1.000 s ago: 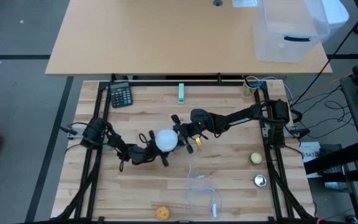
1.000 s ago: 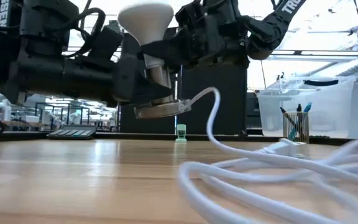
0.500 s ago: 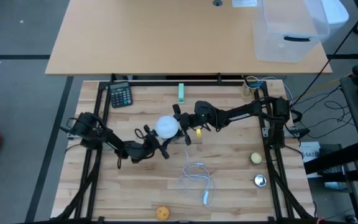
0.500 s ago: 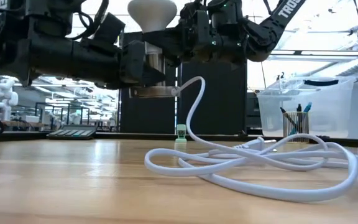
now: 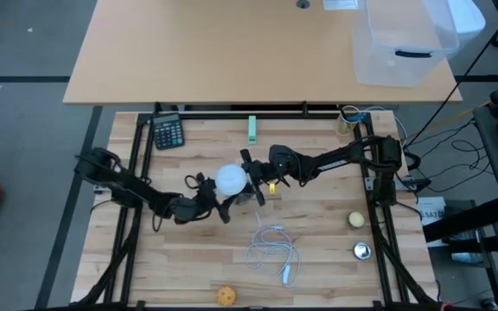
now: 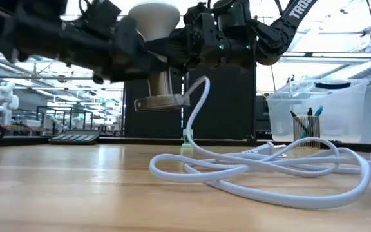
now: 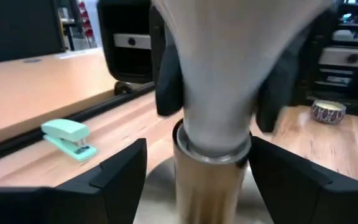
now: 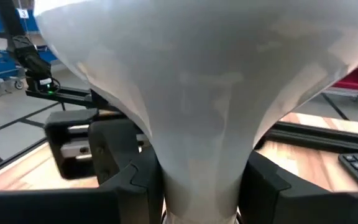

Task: Screw lightbulb
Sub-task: Remove the white lightbulb from the silver lamp

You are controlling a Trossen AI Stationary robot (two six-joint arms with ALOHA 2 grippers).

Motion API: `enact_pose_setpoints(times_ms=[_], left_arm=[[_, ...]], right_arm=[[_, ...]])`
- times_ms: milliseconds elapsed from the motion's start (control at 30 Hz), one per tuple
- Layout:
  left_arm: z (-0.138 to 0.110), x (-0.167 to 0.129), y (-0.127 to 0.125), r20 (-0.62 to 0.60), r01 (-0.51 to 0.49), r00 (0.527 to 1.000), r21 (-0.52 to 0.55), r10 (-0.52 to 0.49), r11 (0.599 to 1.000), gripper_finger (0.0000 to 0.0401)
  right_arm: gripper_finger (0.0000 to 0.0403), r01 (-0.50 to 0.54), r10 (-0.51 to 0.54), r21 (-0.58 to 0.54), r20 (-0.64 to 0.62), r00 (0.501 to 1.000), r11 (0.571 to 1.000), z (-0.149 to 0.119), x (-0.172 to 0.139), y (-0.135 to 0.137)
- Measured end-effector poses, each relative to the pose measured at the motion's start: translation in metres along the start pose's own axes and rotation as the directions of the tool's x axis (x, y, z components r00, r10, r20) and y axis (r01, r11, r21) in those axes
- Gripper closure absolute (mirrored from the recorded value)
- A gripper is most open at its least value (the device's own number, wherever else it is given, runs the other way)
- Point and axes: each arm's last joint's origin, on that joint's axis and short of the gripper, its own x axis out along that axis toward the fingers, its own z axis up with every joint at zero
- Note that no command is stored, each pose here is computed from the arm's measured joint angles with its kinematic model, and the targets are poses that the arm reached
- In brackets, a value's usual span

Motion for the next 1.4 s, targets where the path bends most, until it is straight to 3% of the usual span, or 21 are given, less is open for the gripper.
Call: enact_pose_setpoints(times_ms=[133, 267, 500, 1000, 1400], left_arm=[[0.013, -0.016, -0.002, 0.034, 0.021, 0.999, -0.005, -0.021, 1.000, 0.0120], [0.009, -0.021, -0.005, 0.005, 0.031, 1.000, -0.015, -0.031, 0.999, 0.0120], [0.005, -0.013, -0.001, -0.023, -0.045, 0.999, -0.062, 0.043, 0.997, 0.0119], [0.014, 0.010, 0.009, -0.033, -0.171, 0.985, -0.011, 0.170, 0.985, 0.0119], [0.017, 0.023, 0.020, -0.028, -0.155, 0.987, 0.037, 0.156, 0.987, 0.0136]], right_arm=[[0.0270, 0.039, -0.039, 0.006, 0.008, 0.999, 0.999, 0.001, 0.000, -0.002], [0.0270, 0.064, -0.063, -0.003, 0.059, 0.996, 0.998, 0.006, -0.001, -0.003], [0.0270, 0.073, -0.073, 0.000, 0.089, 0.993, 0.997, 0.009, -0.001, -0.003], [0.0270, 0.189, -0.188, 0.005, 0.137, 0.973, 0.982, 0.015, -0.001, -0.005], [0.0270, 0.241, -0.244, 0.034, 0.141, 0.960, 0.970, 0.015, -0.001, -0.005]])
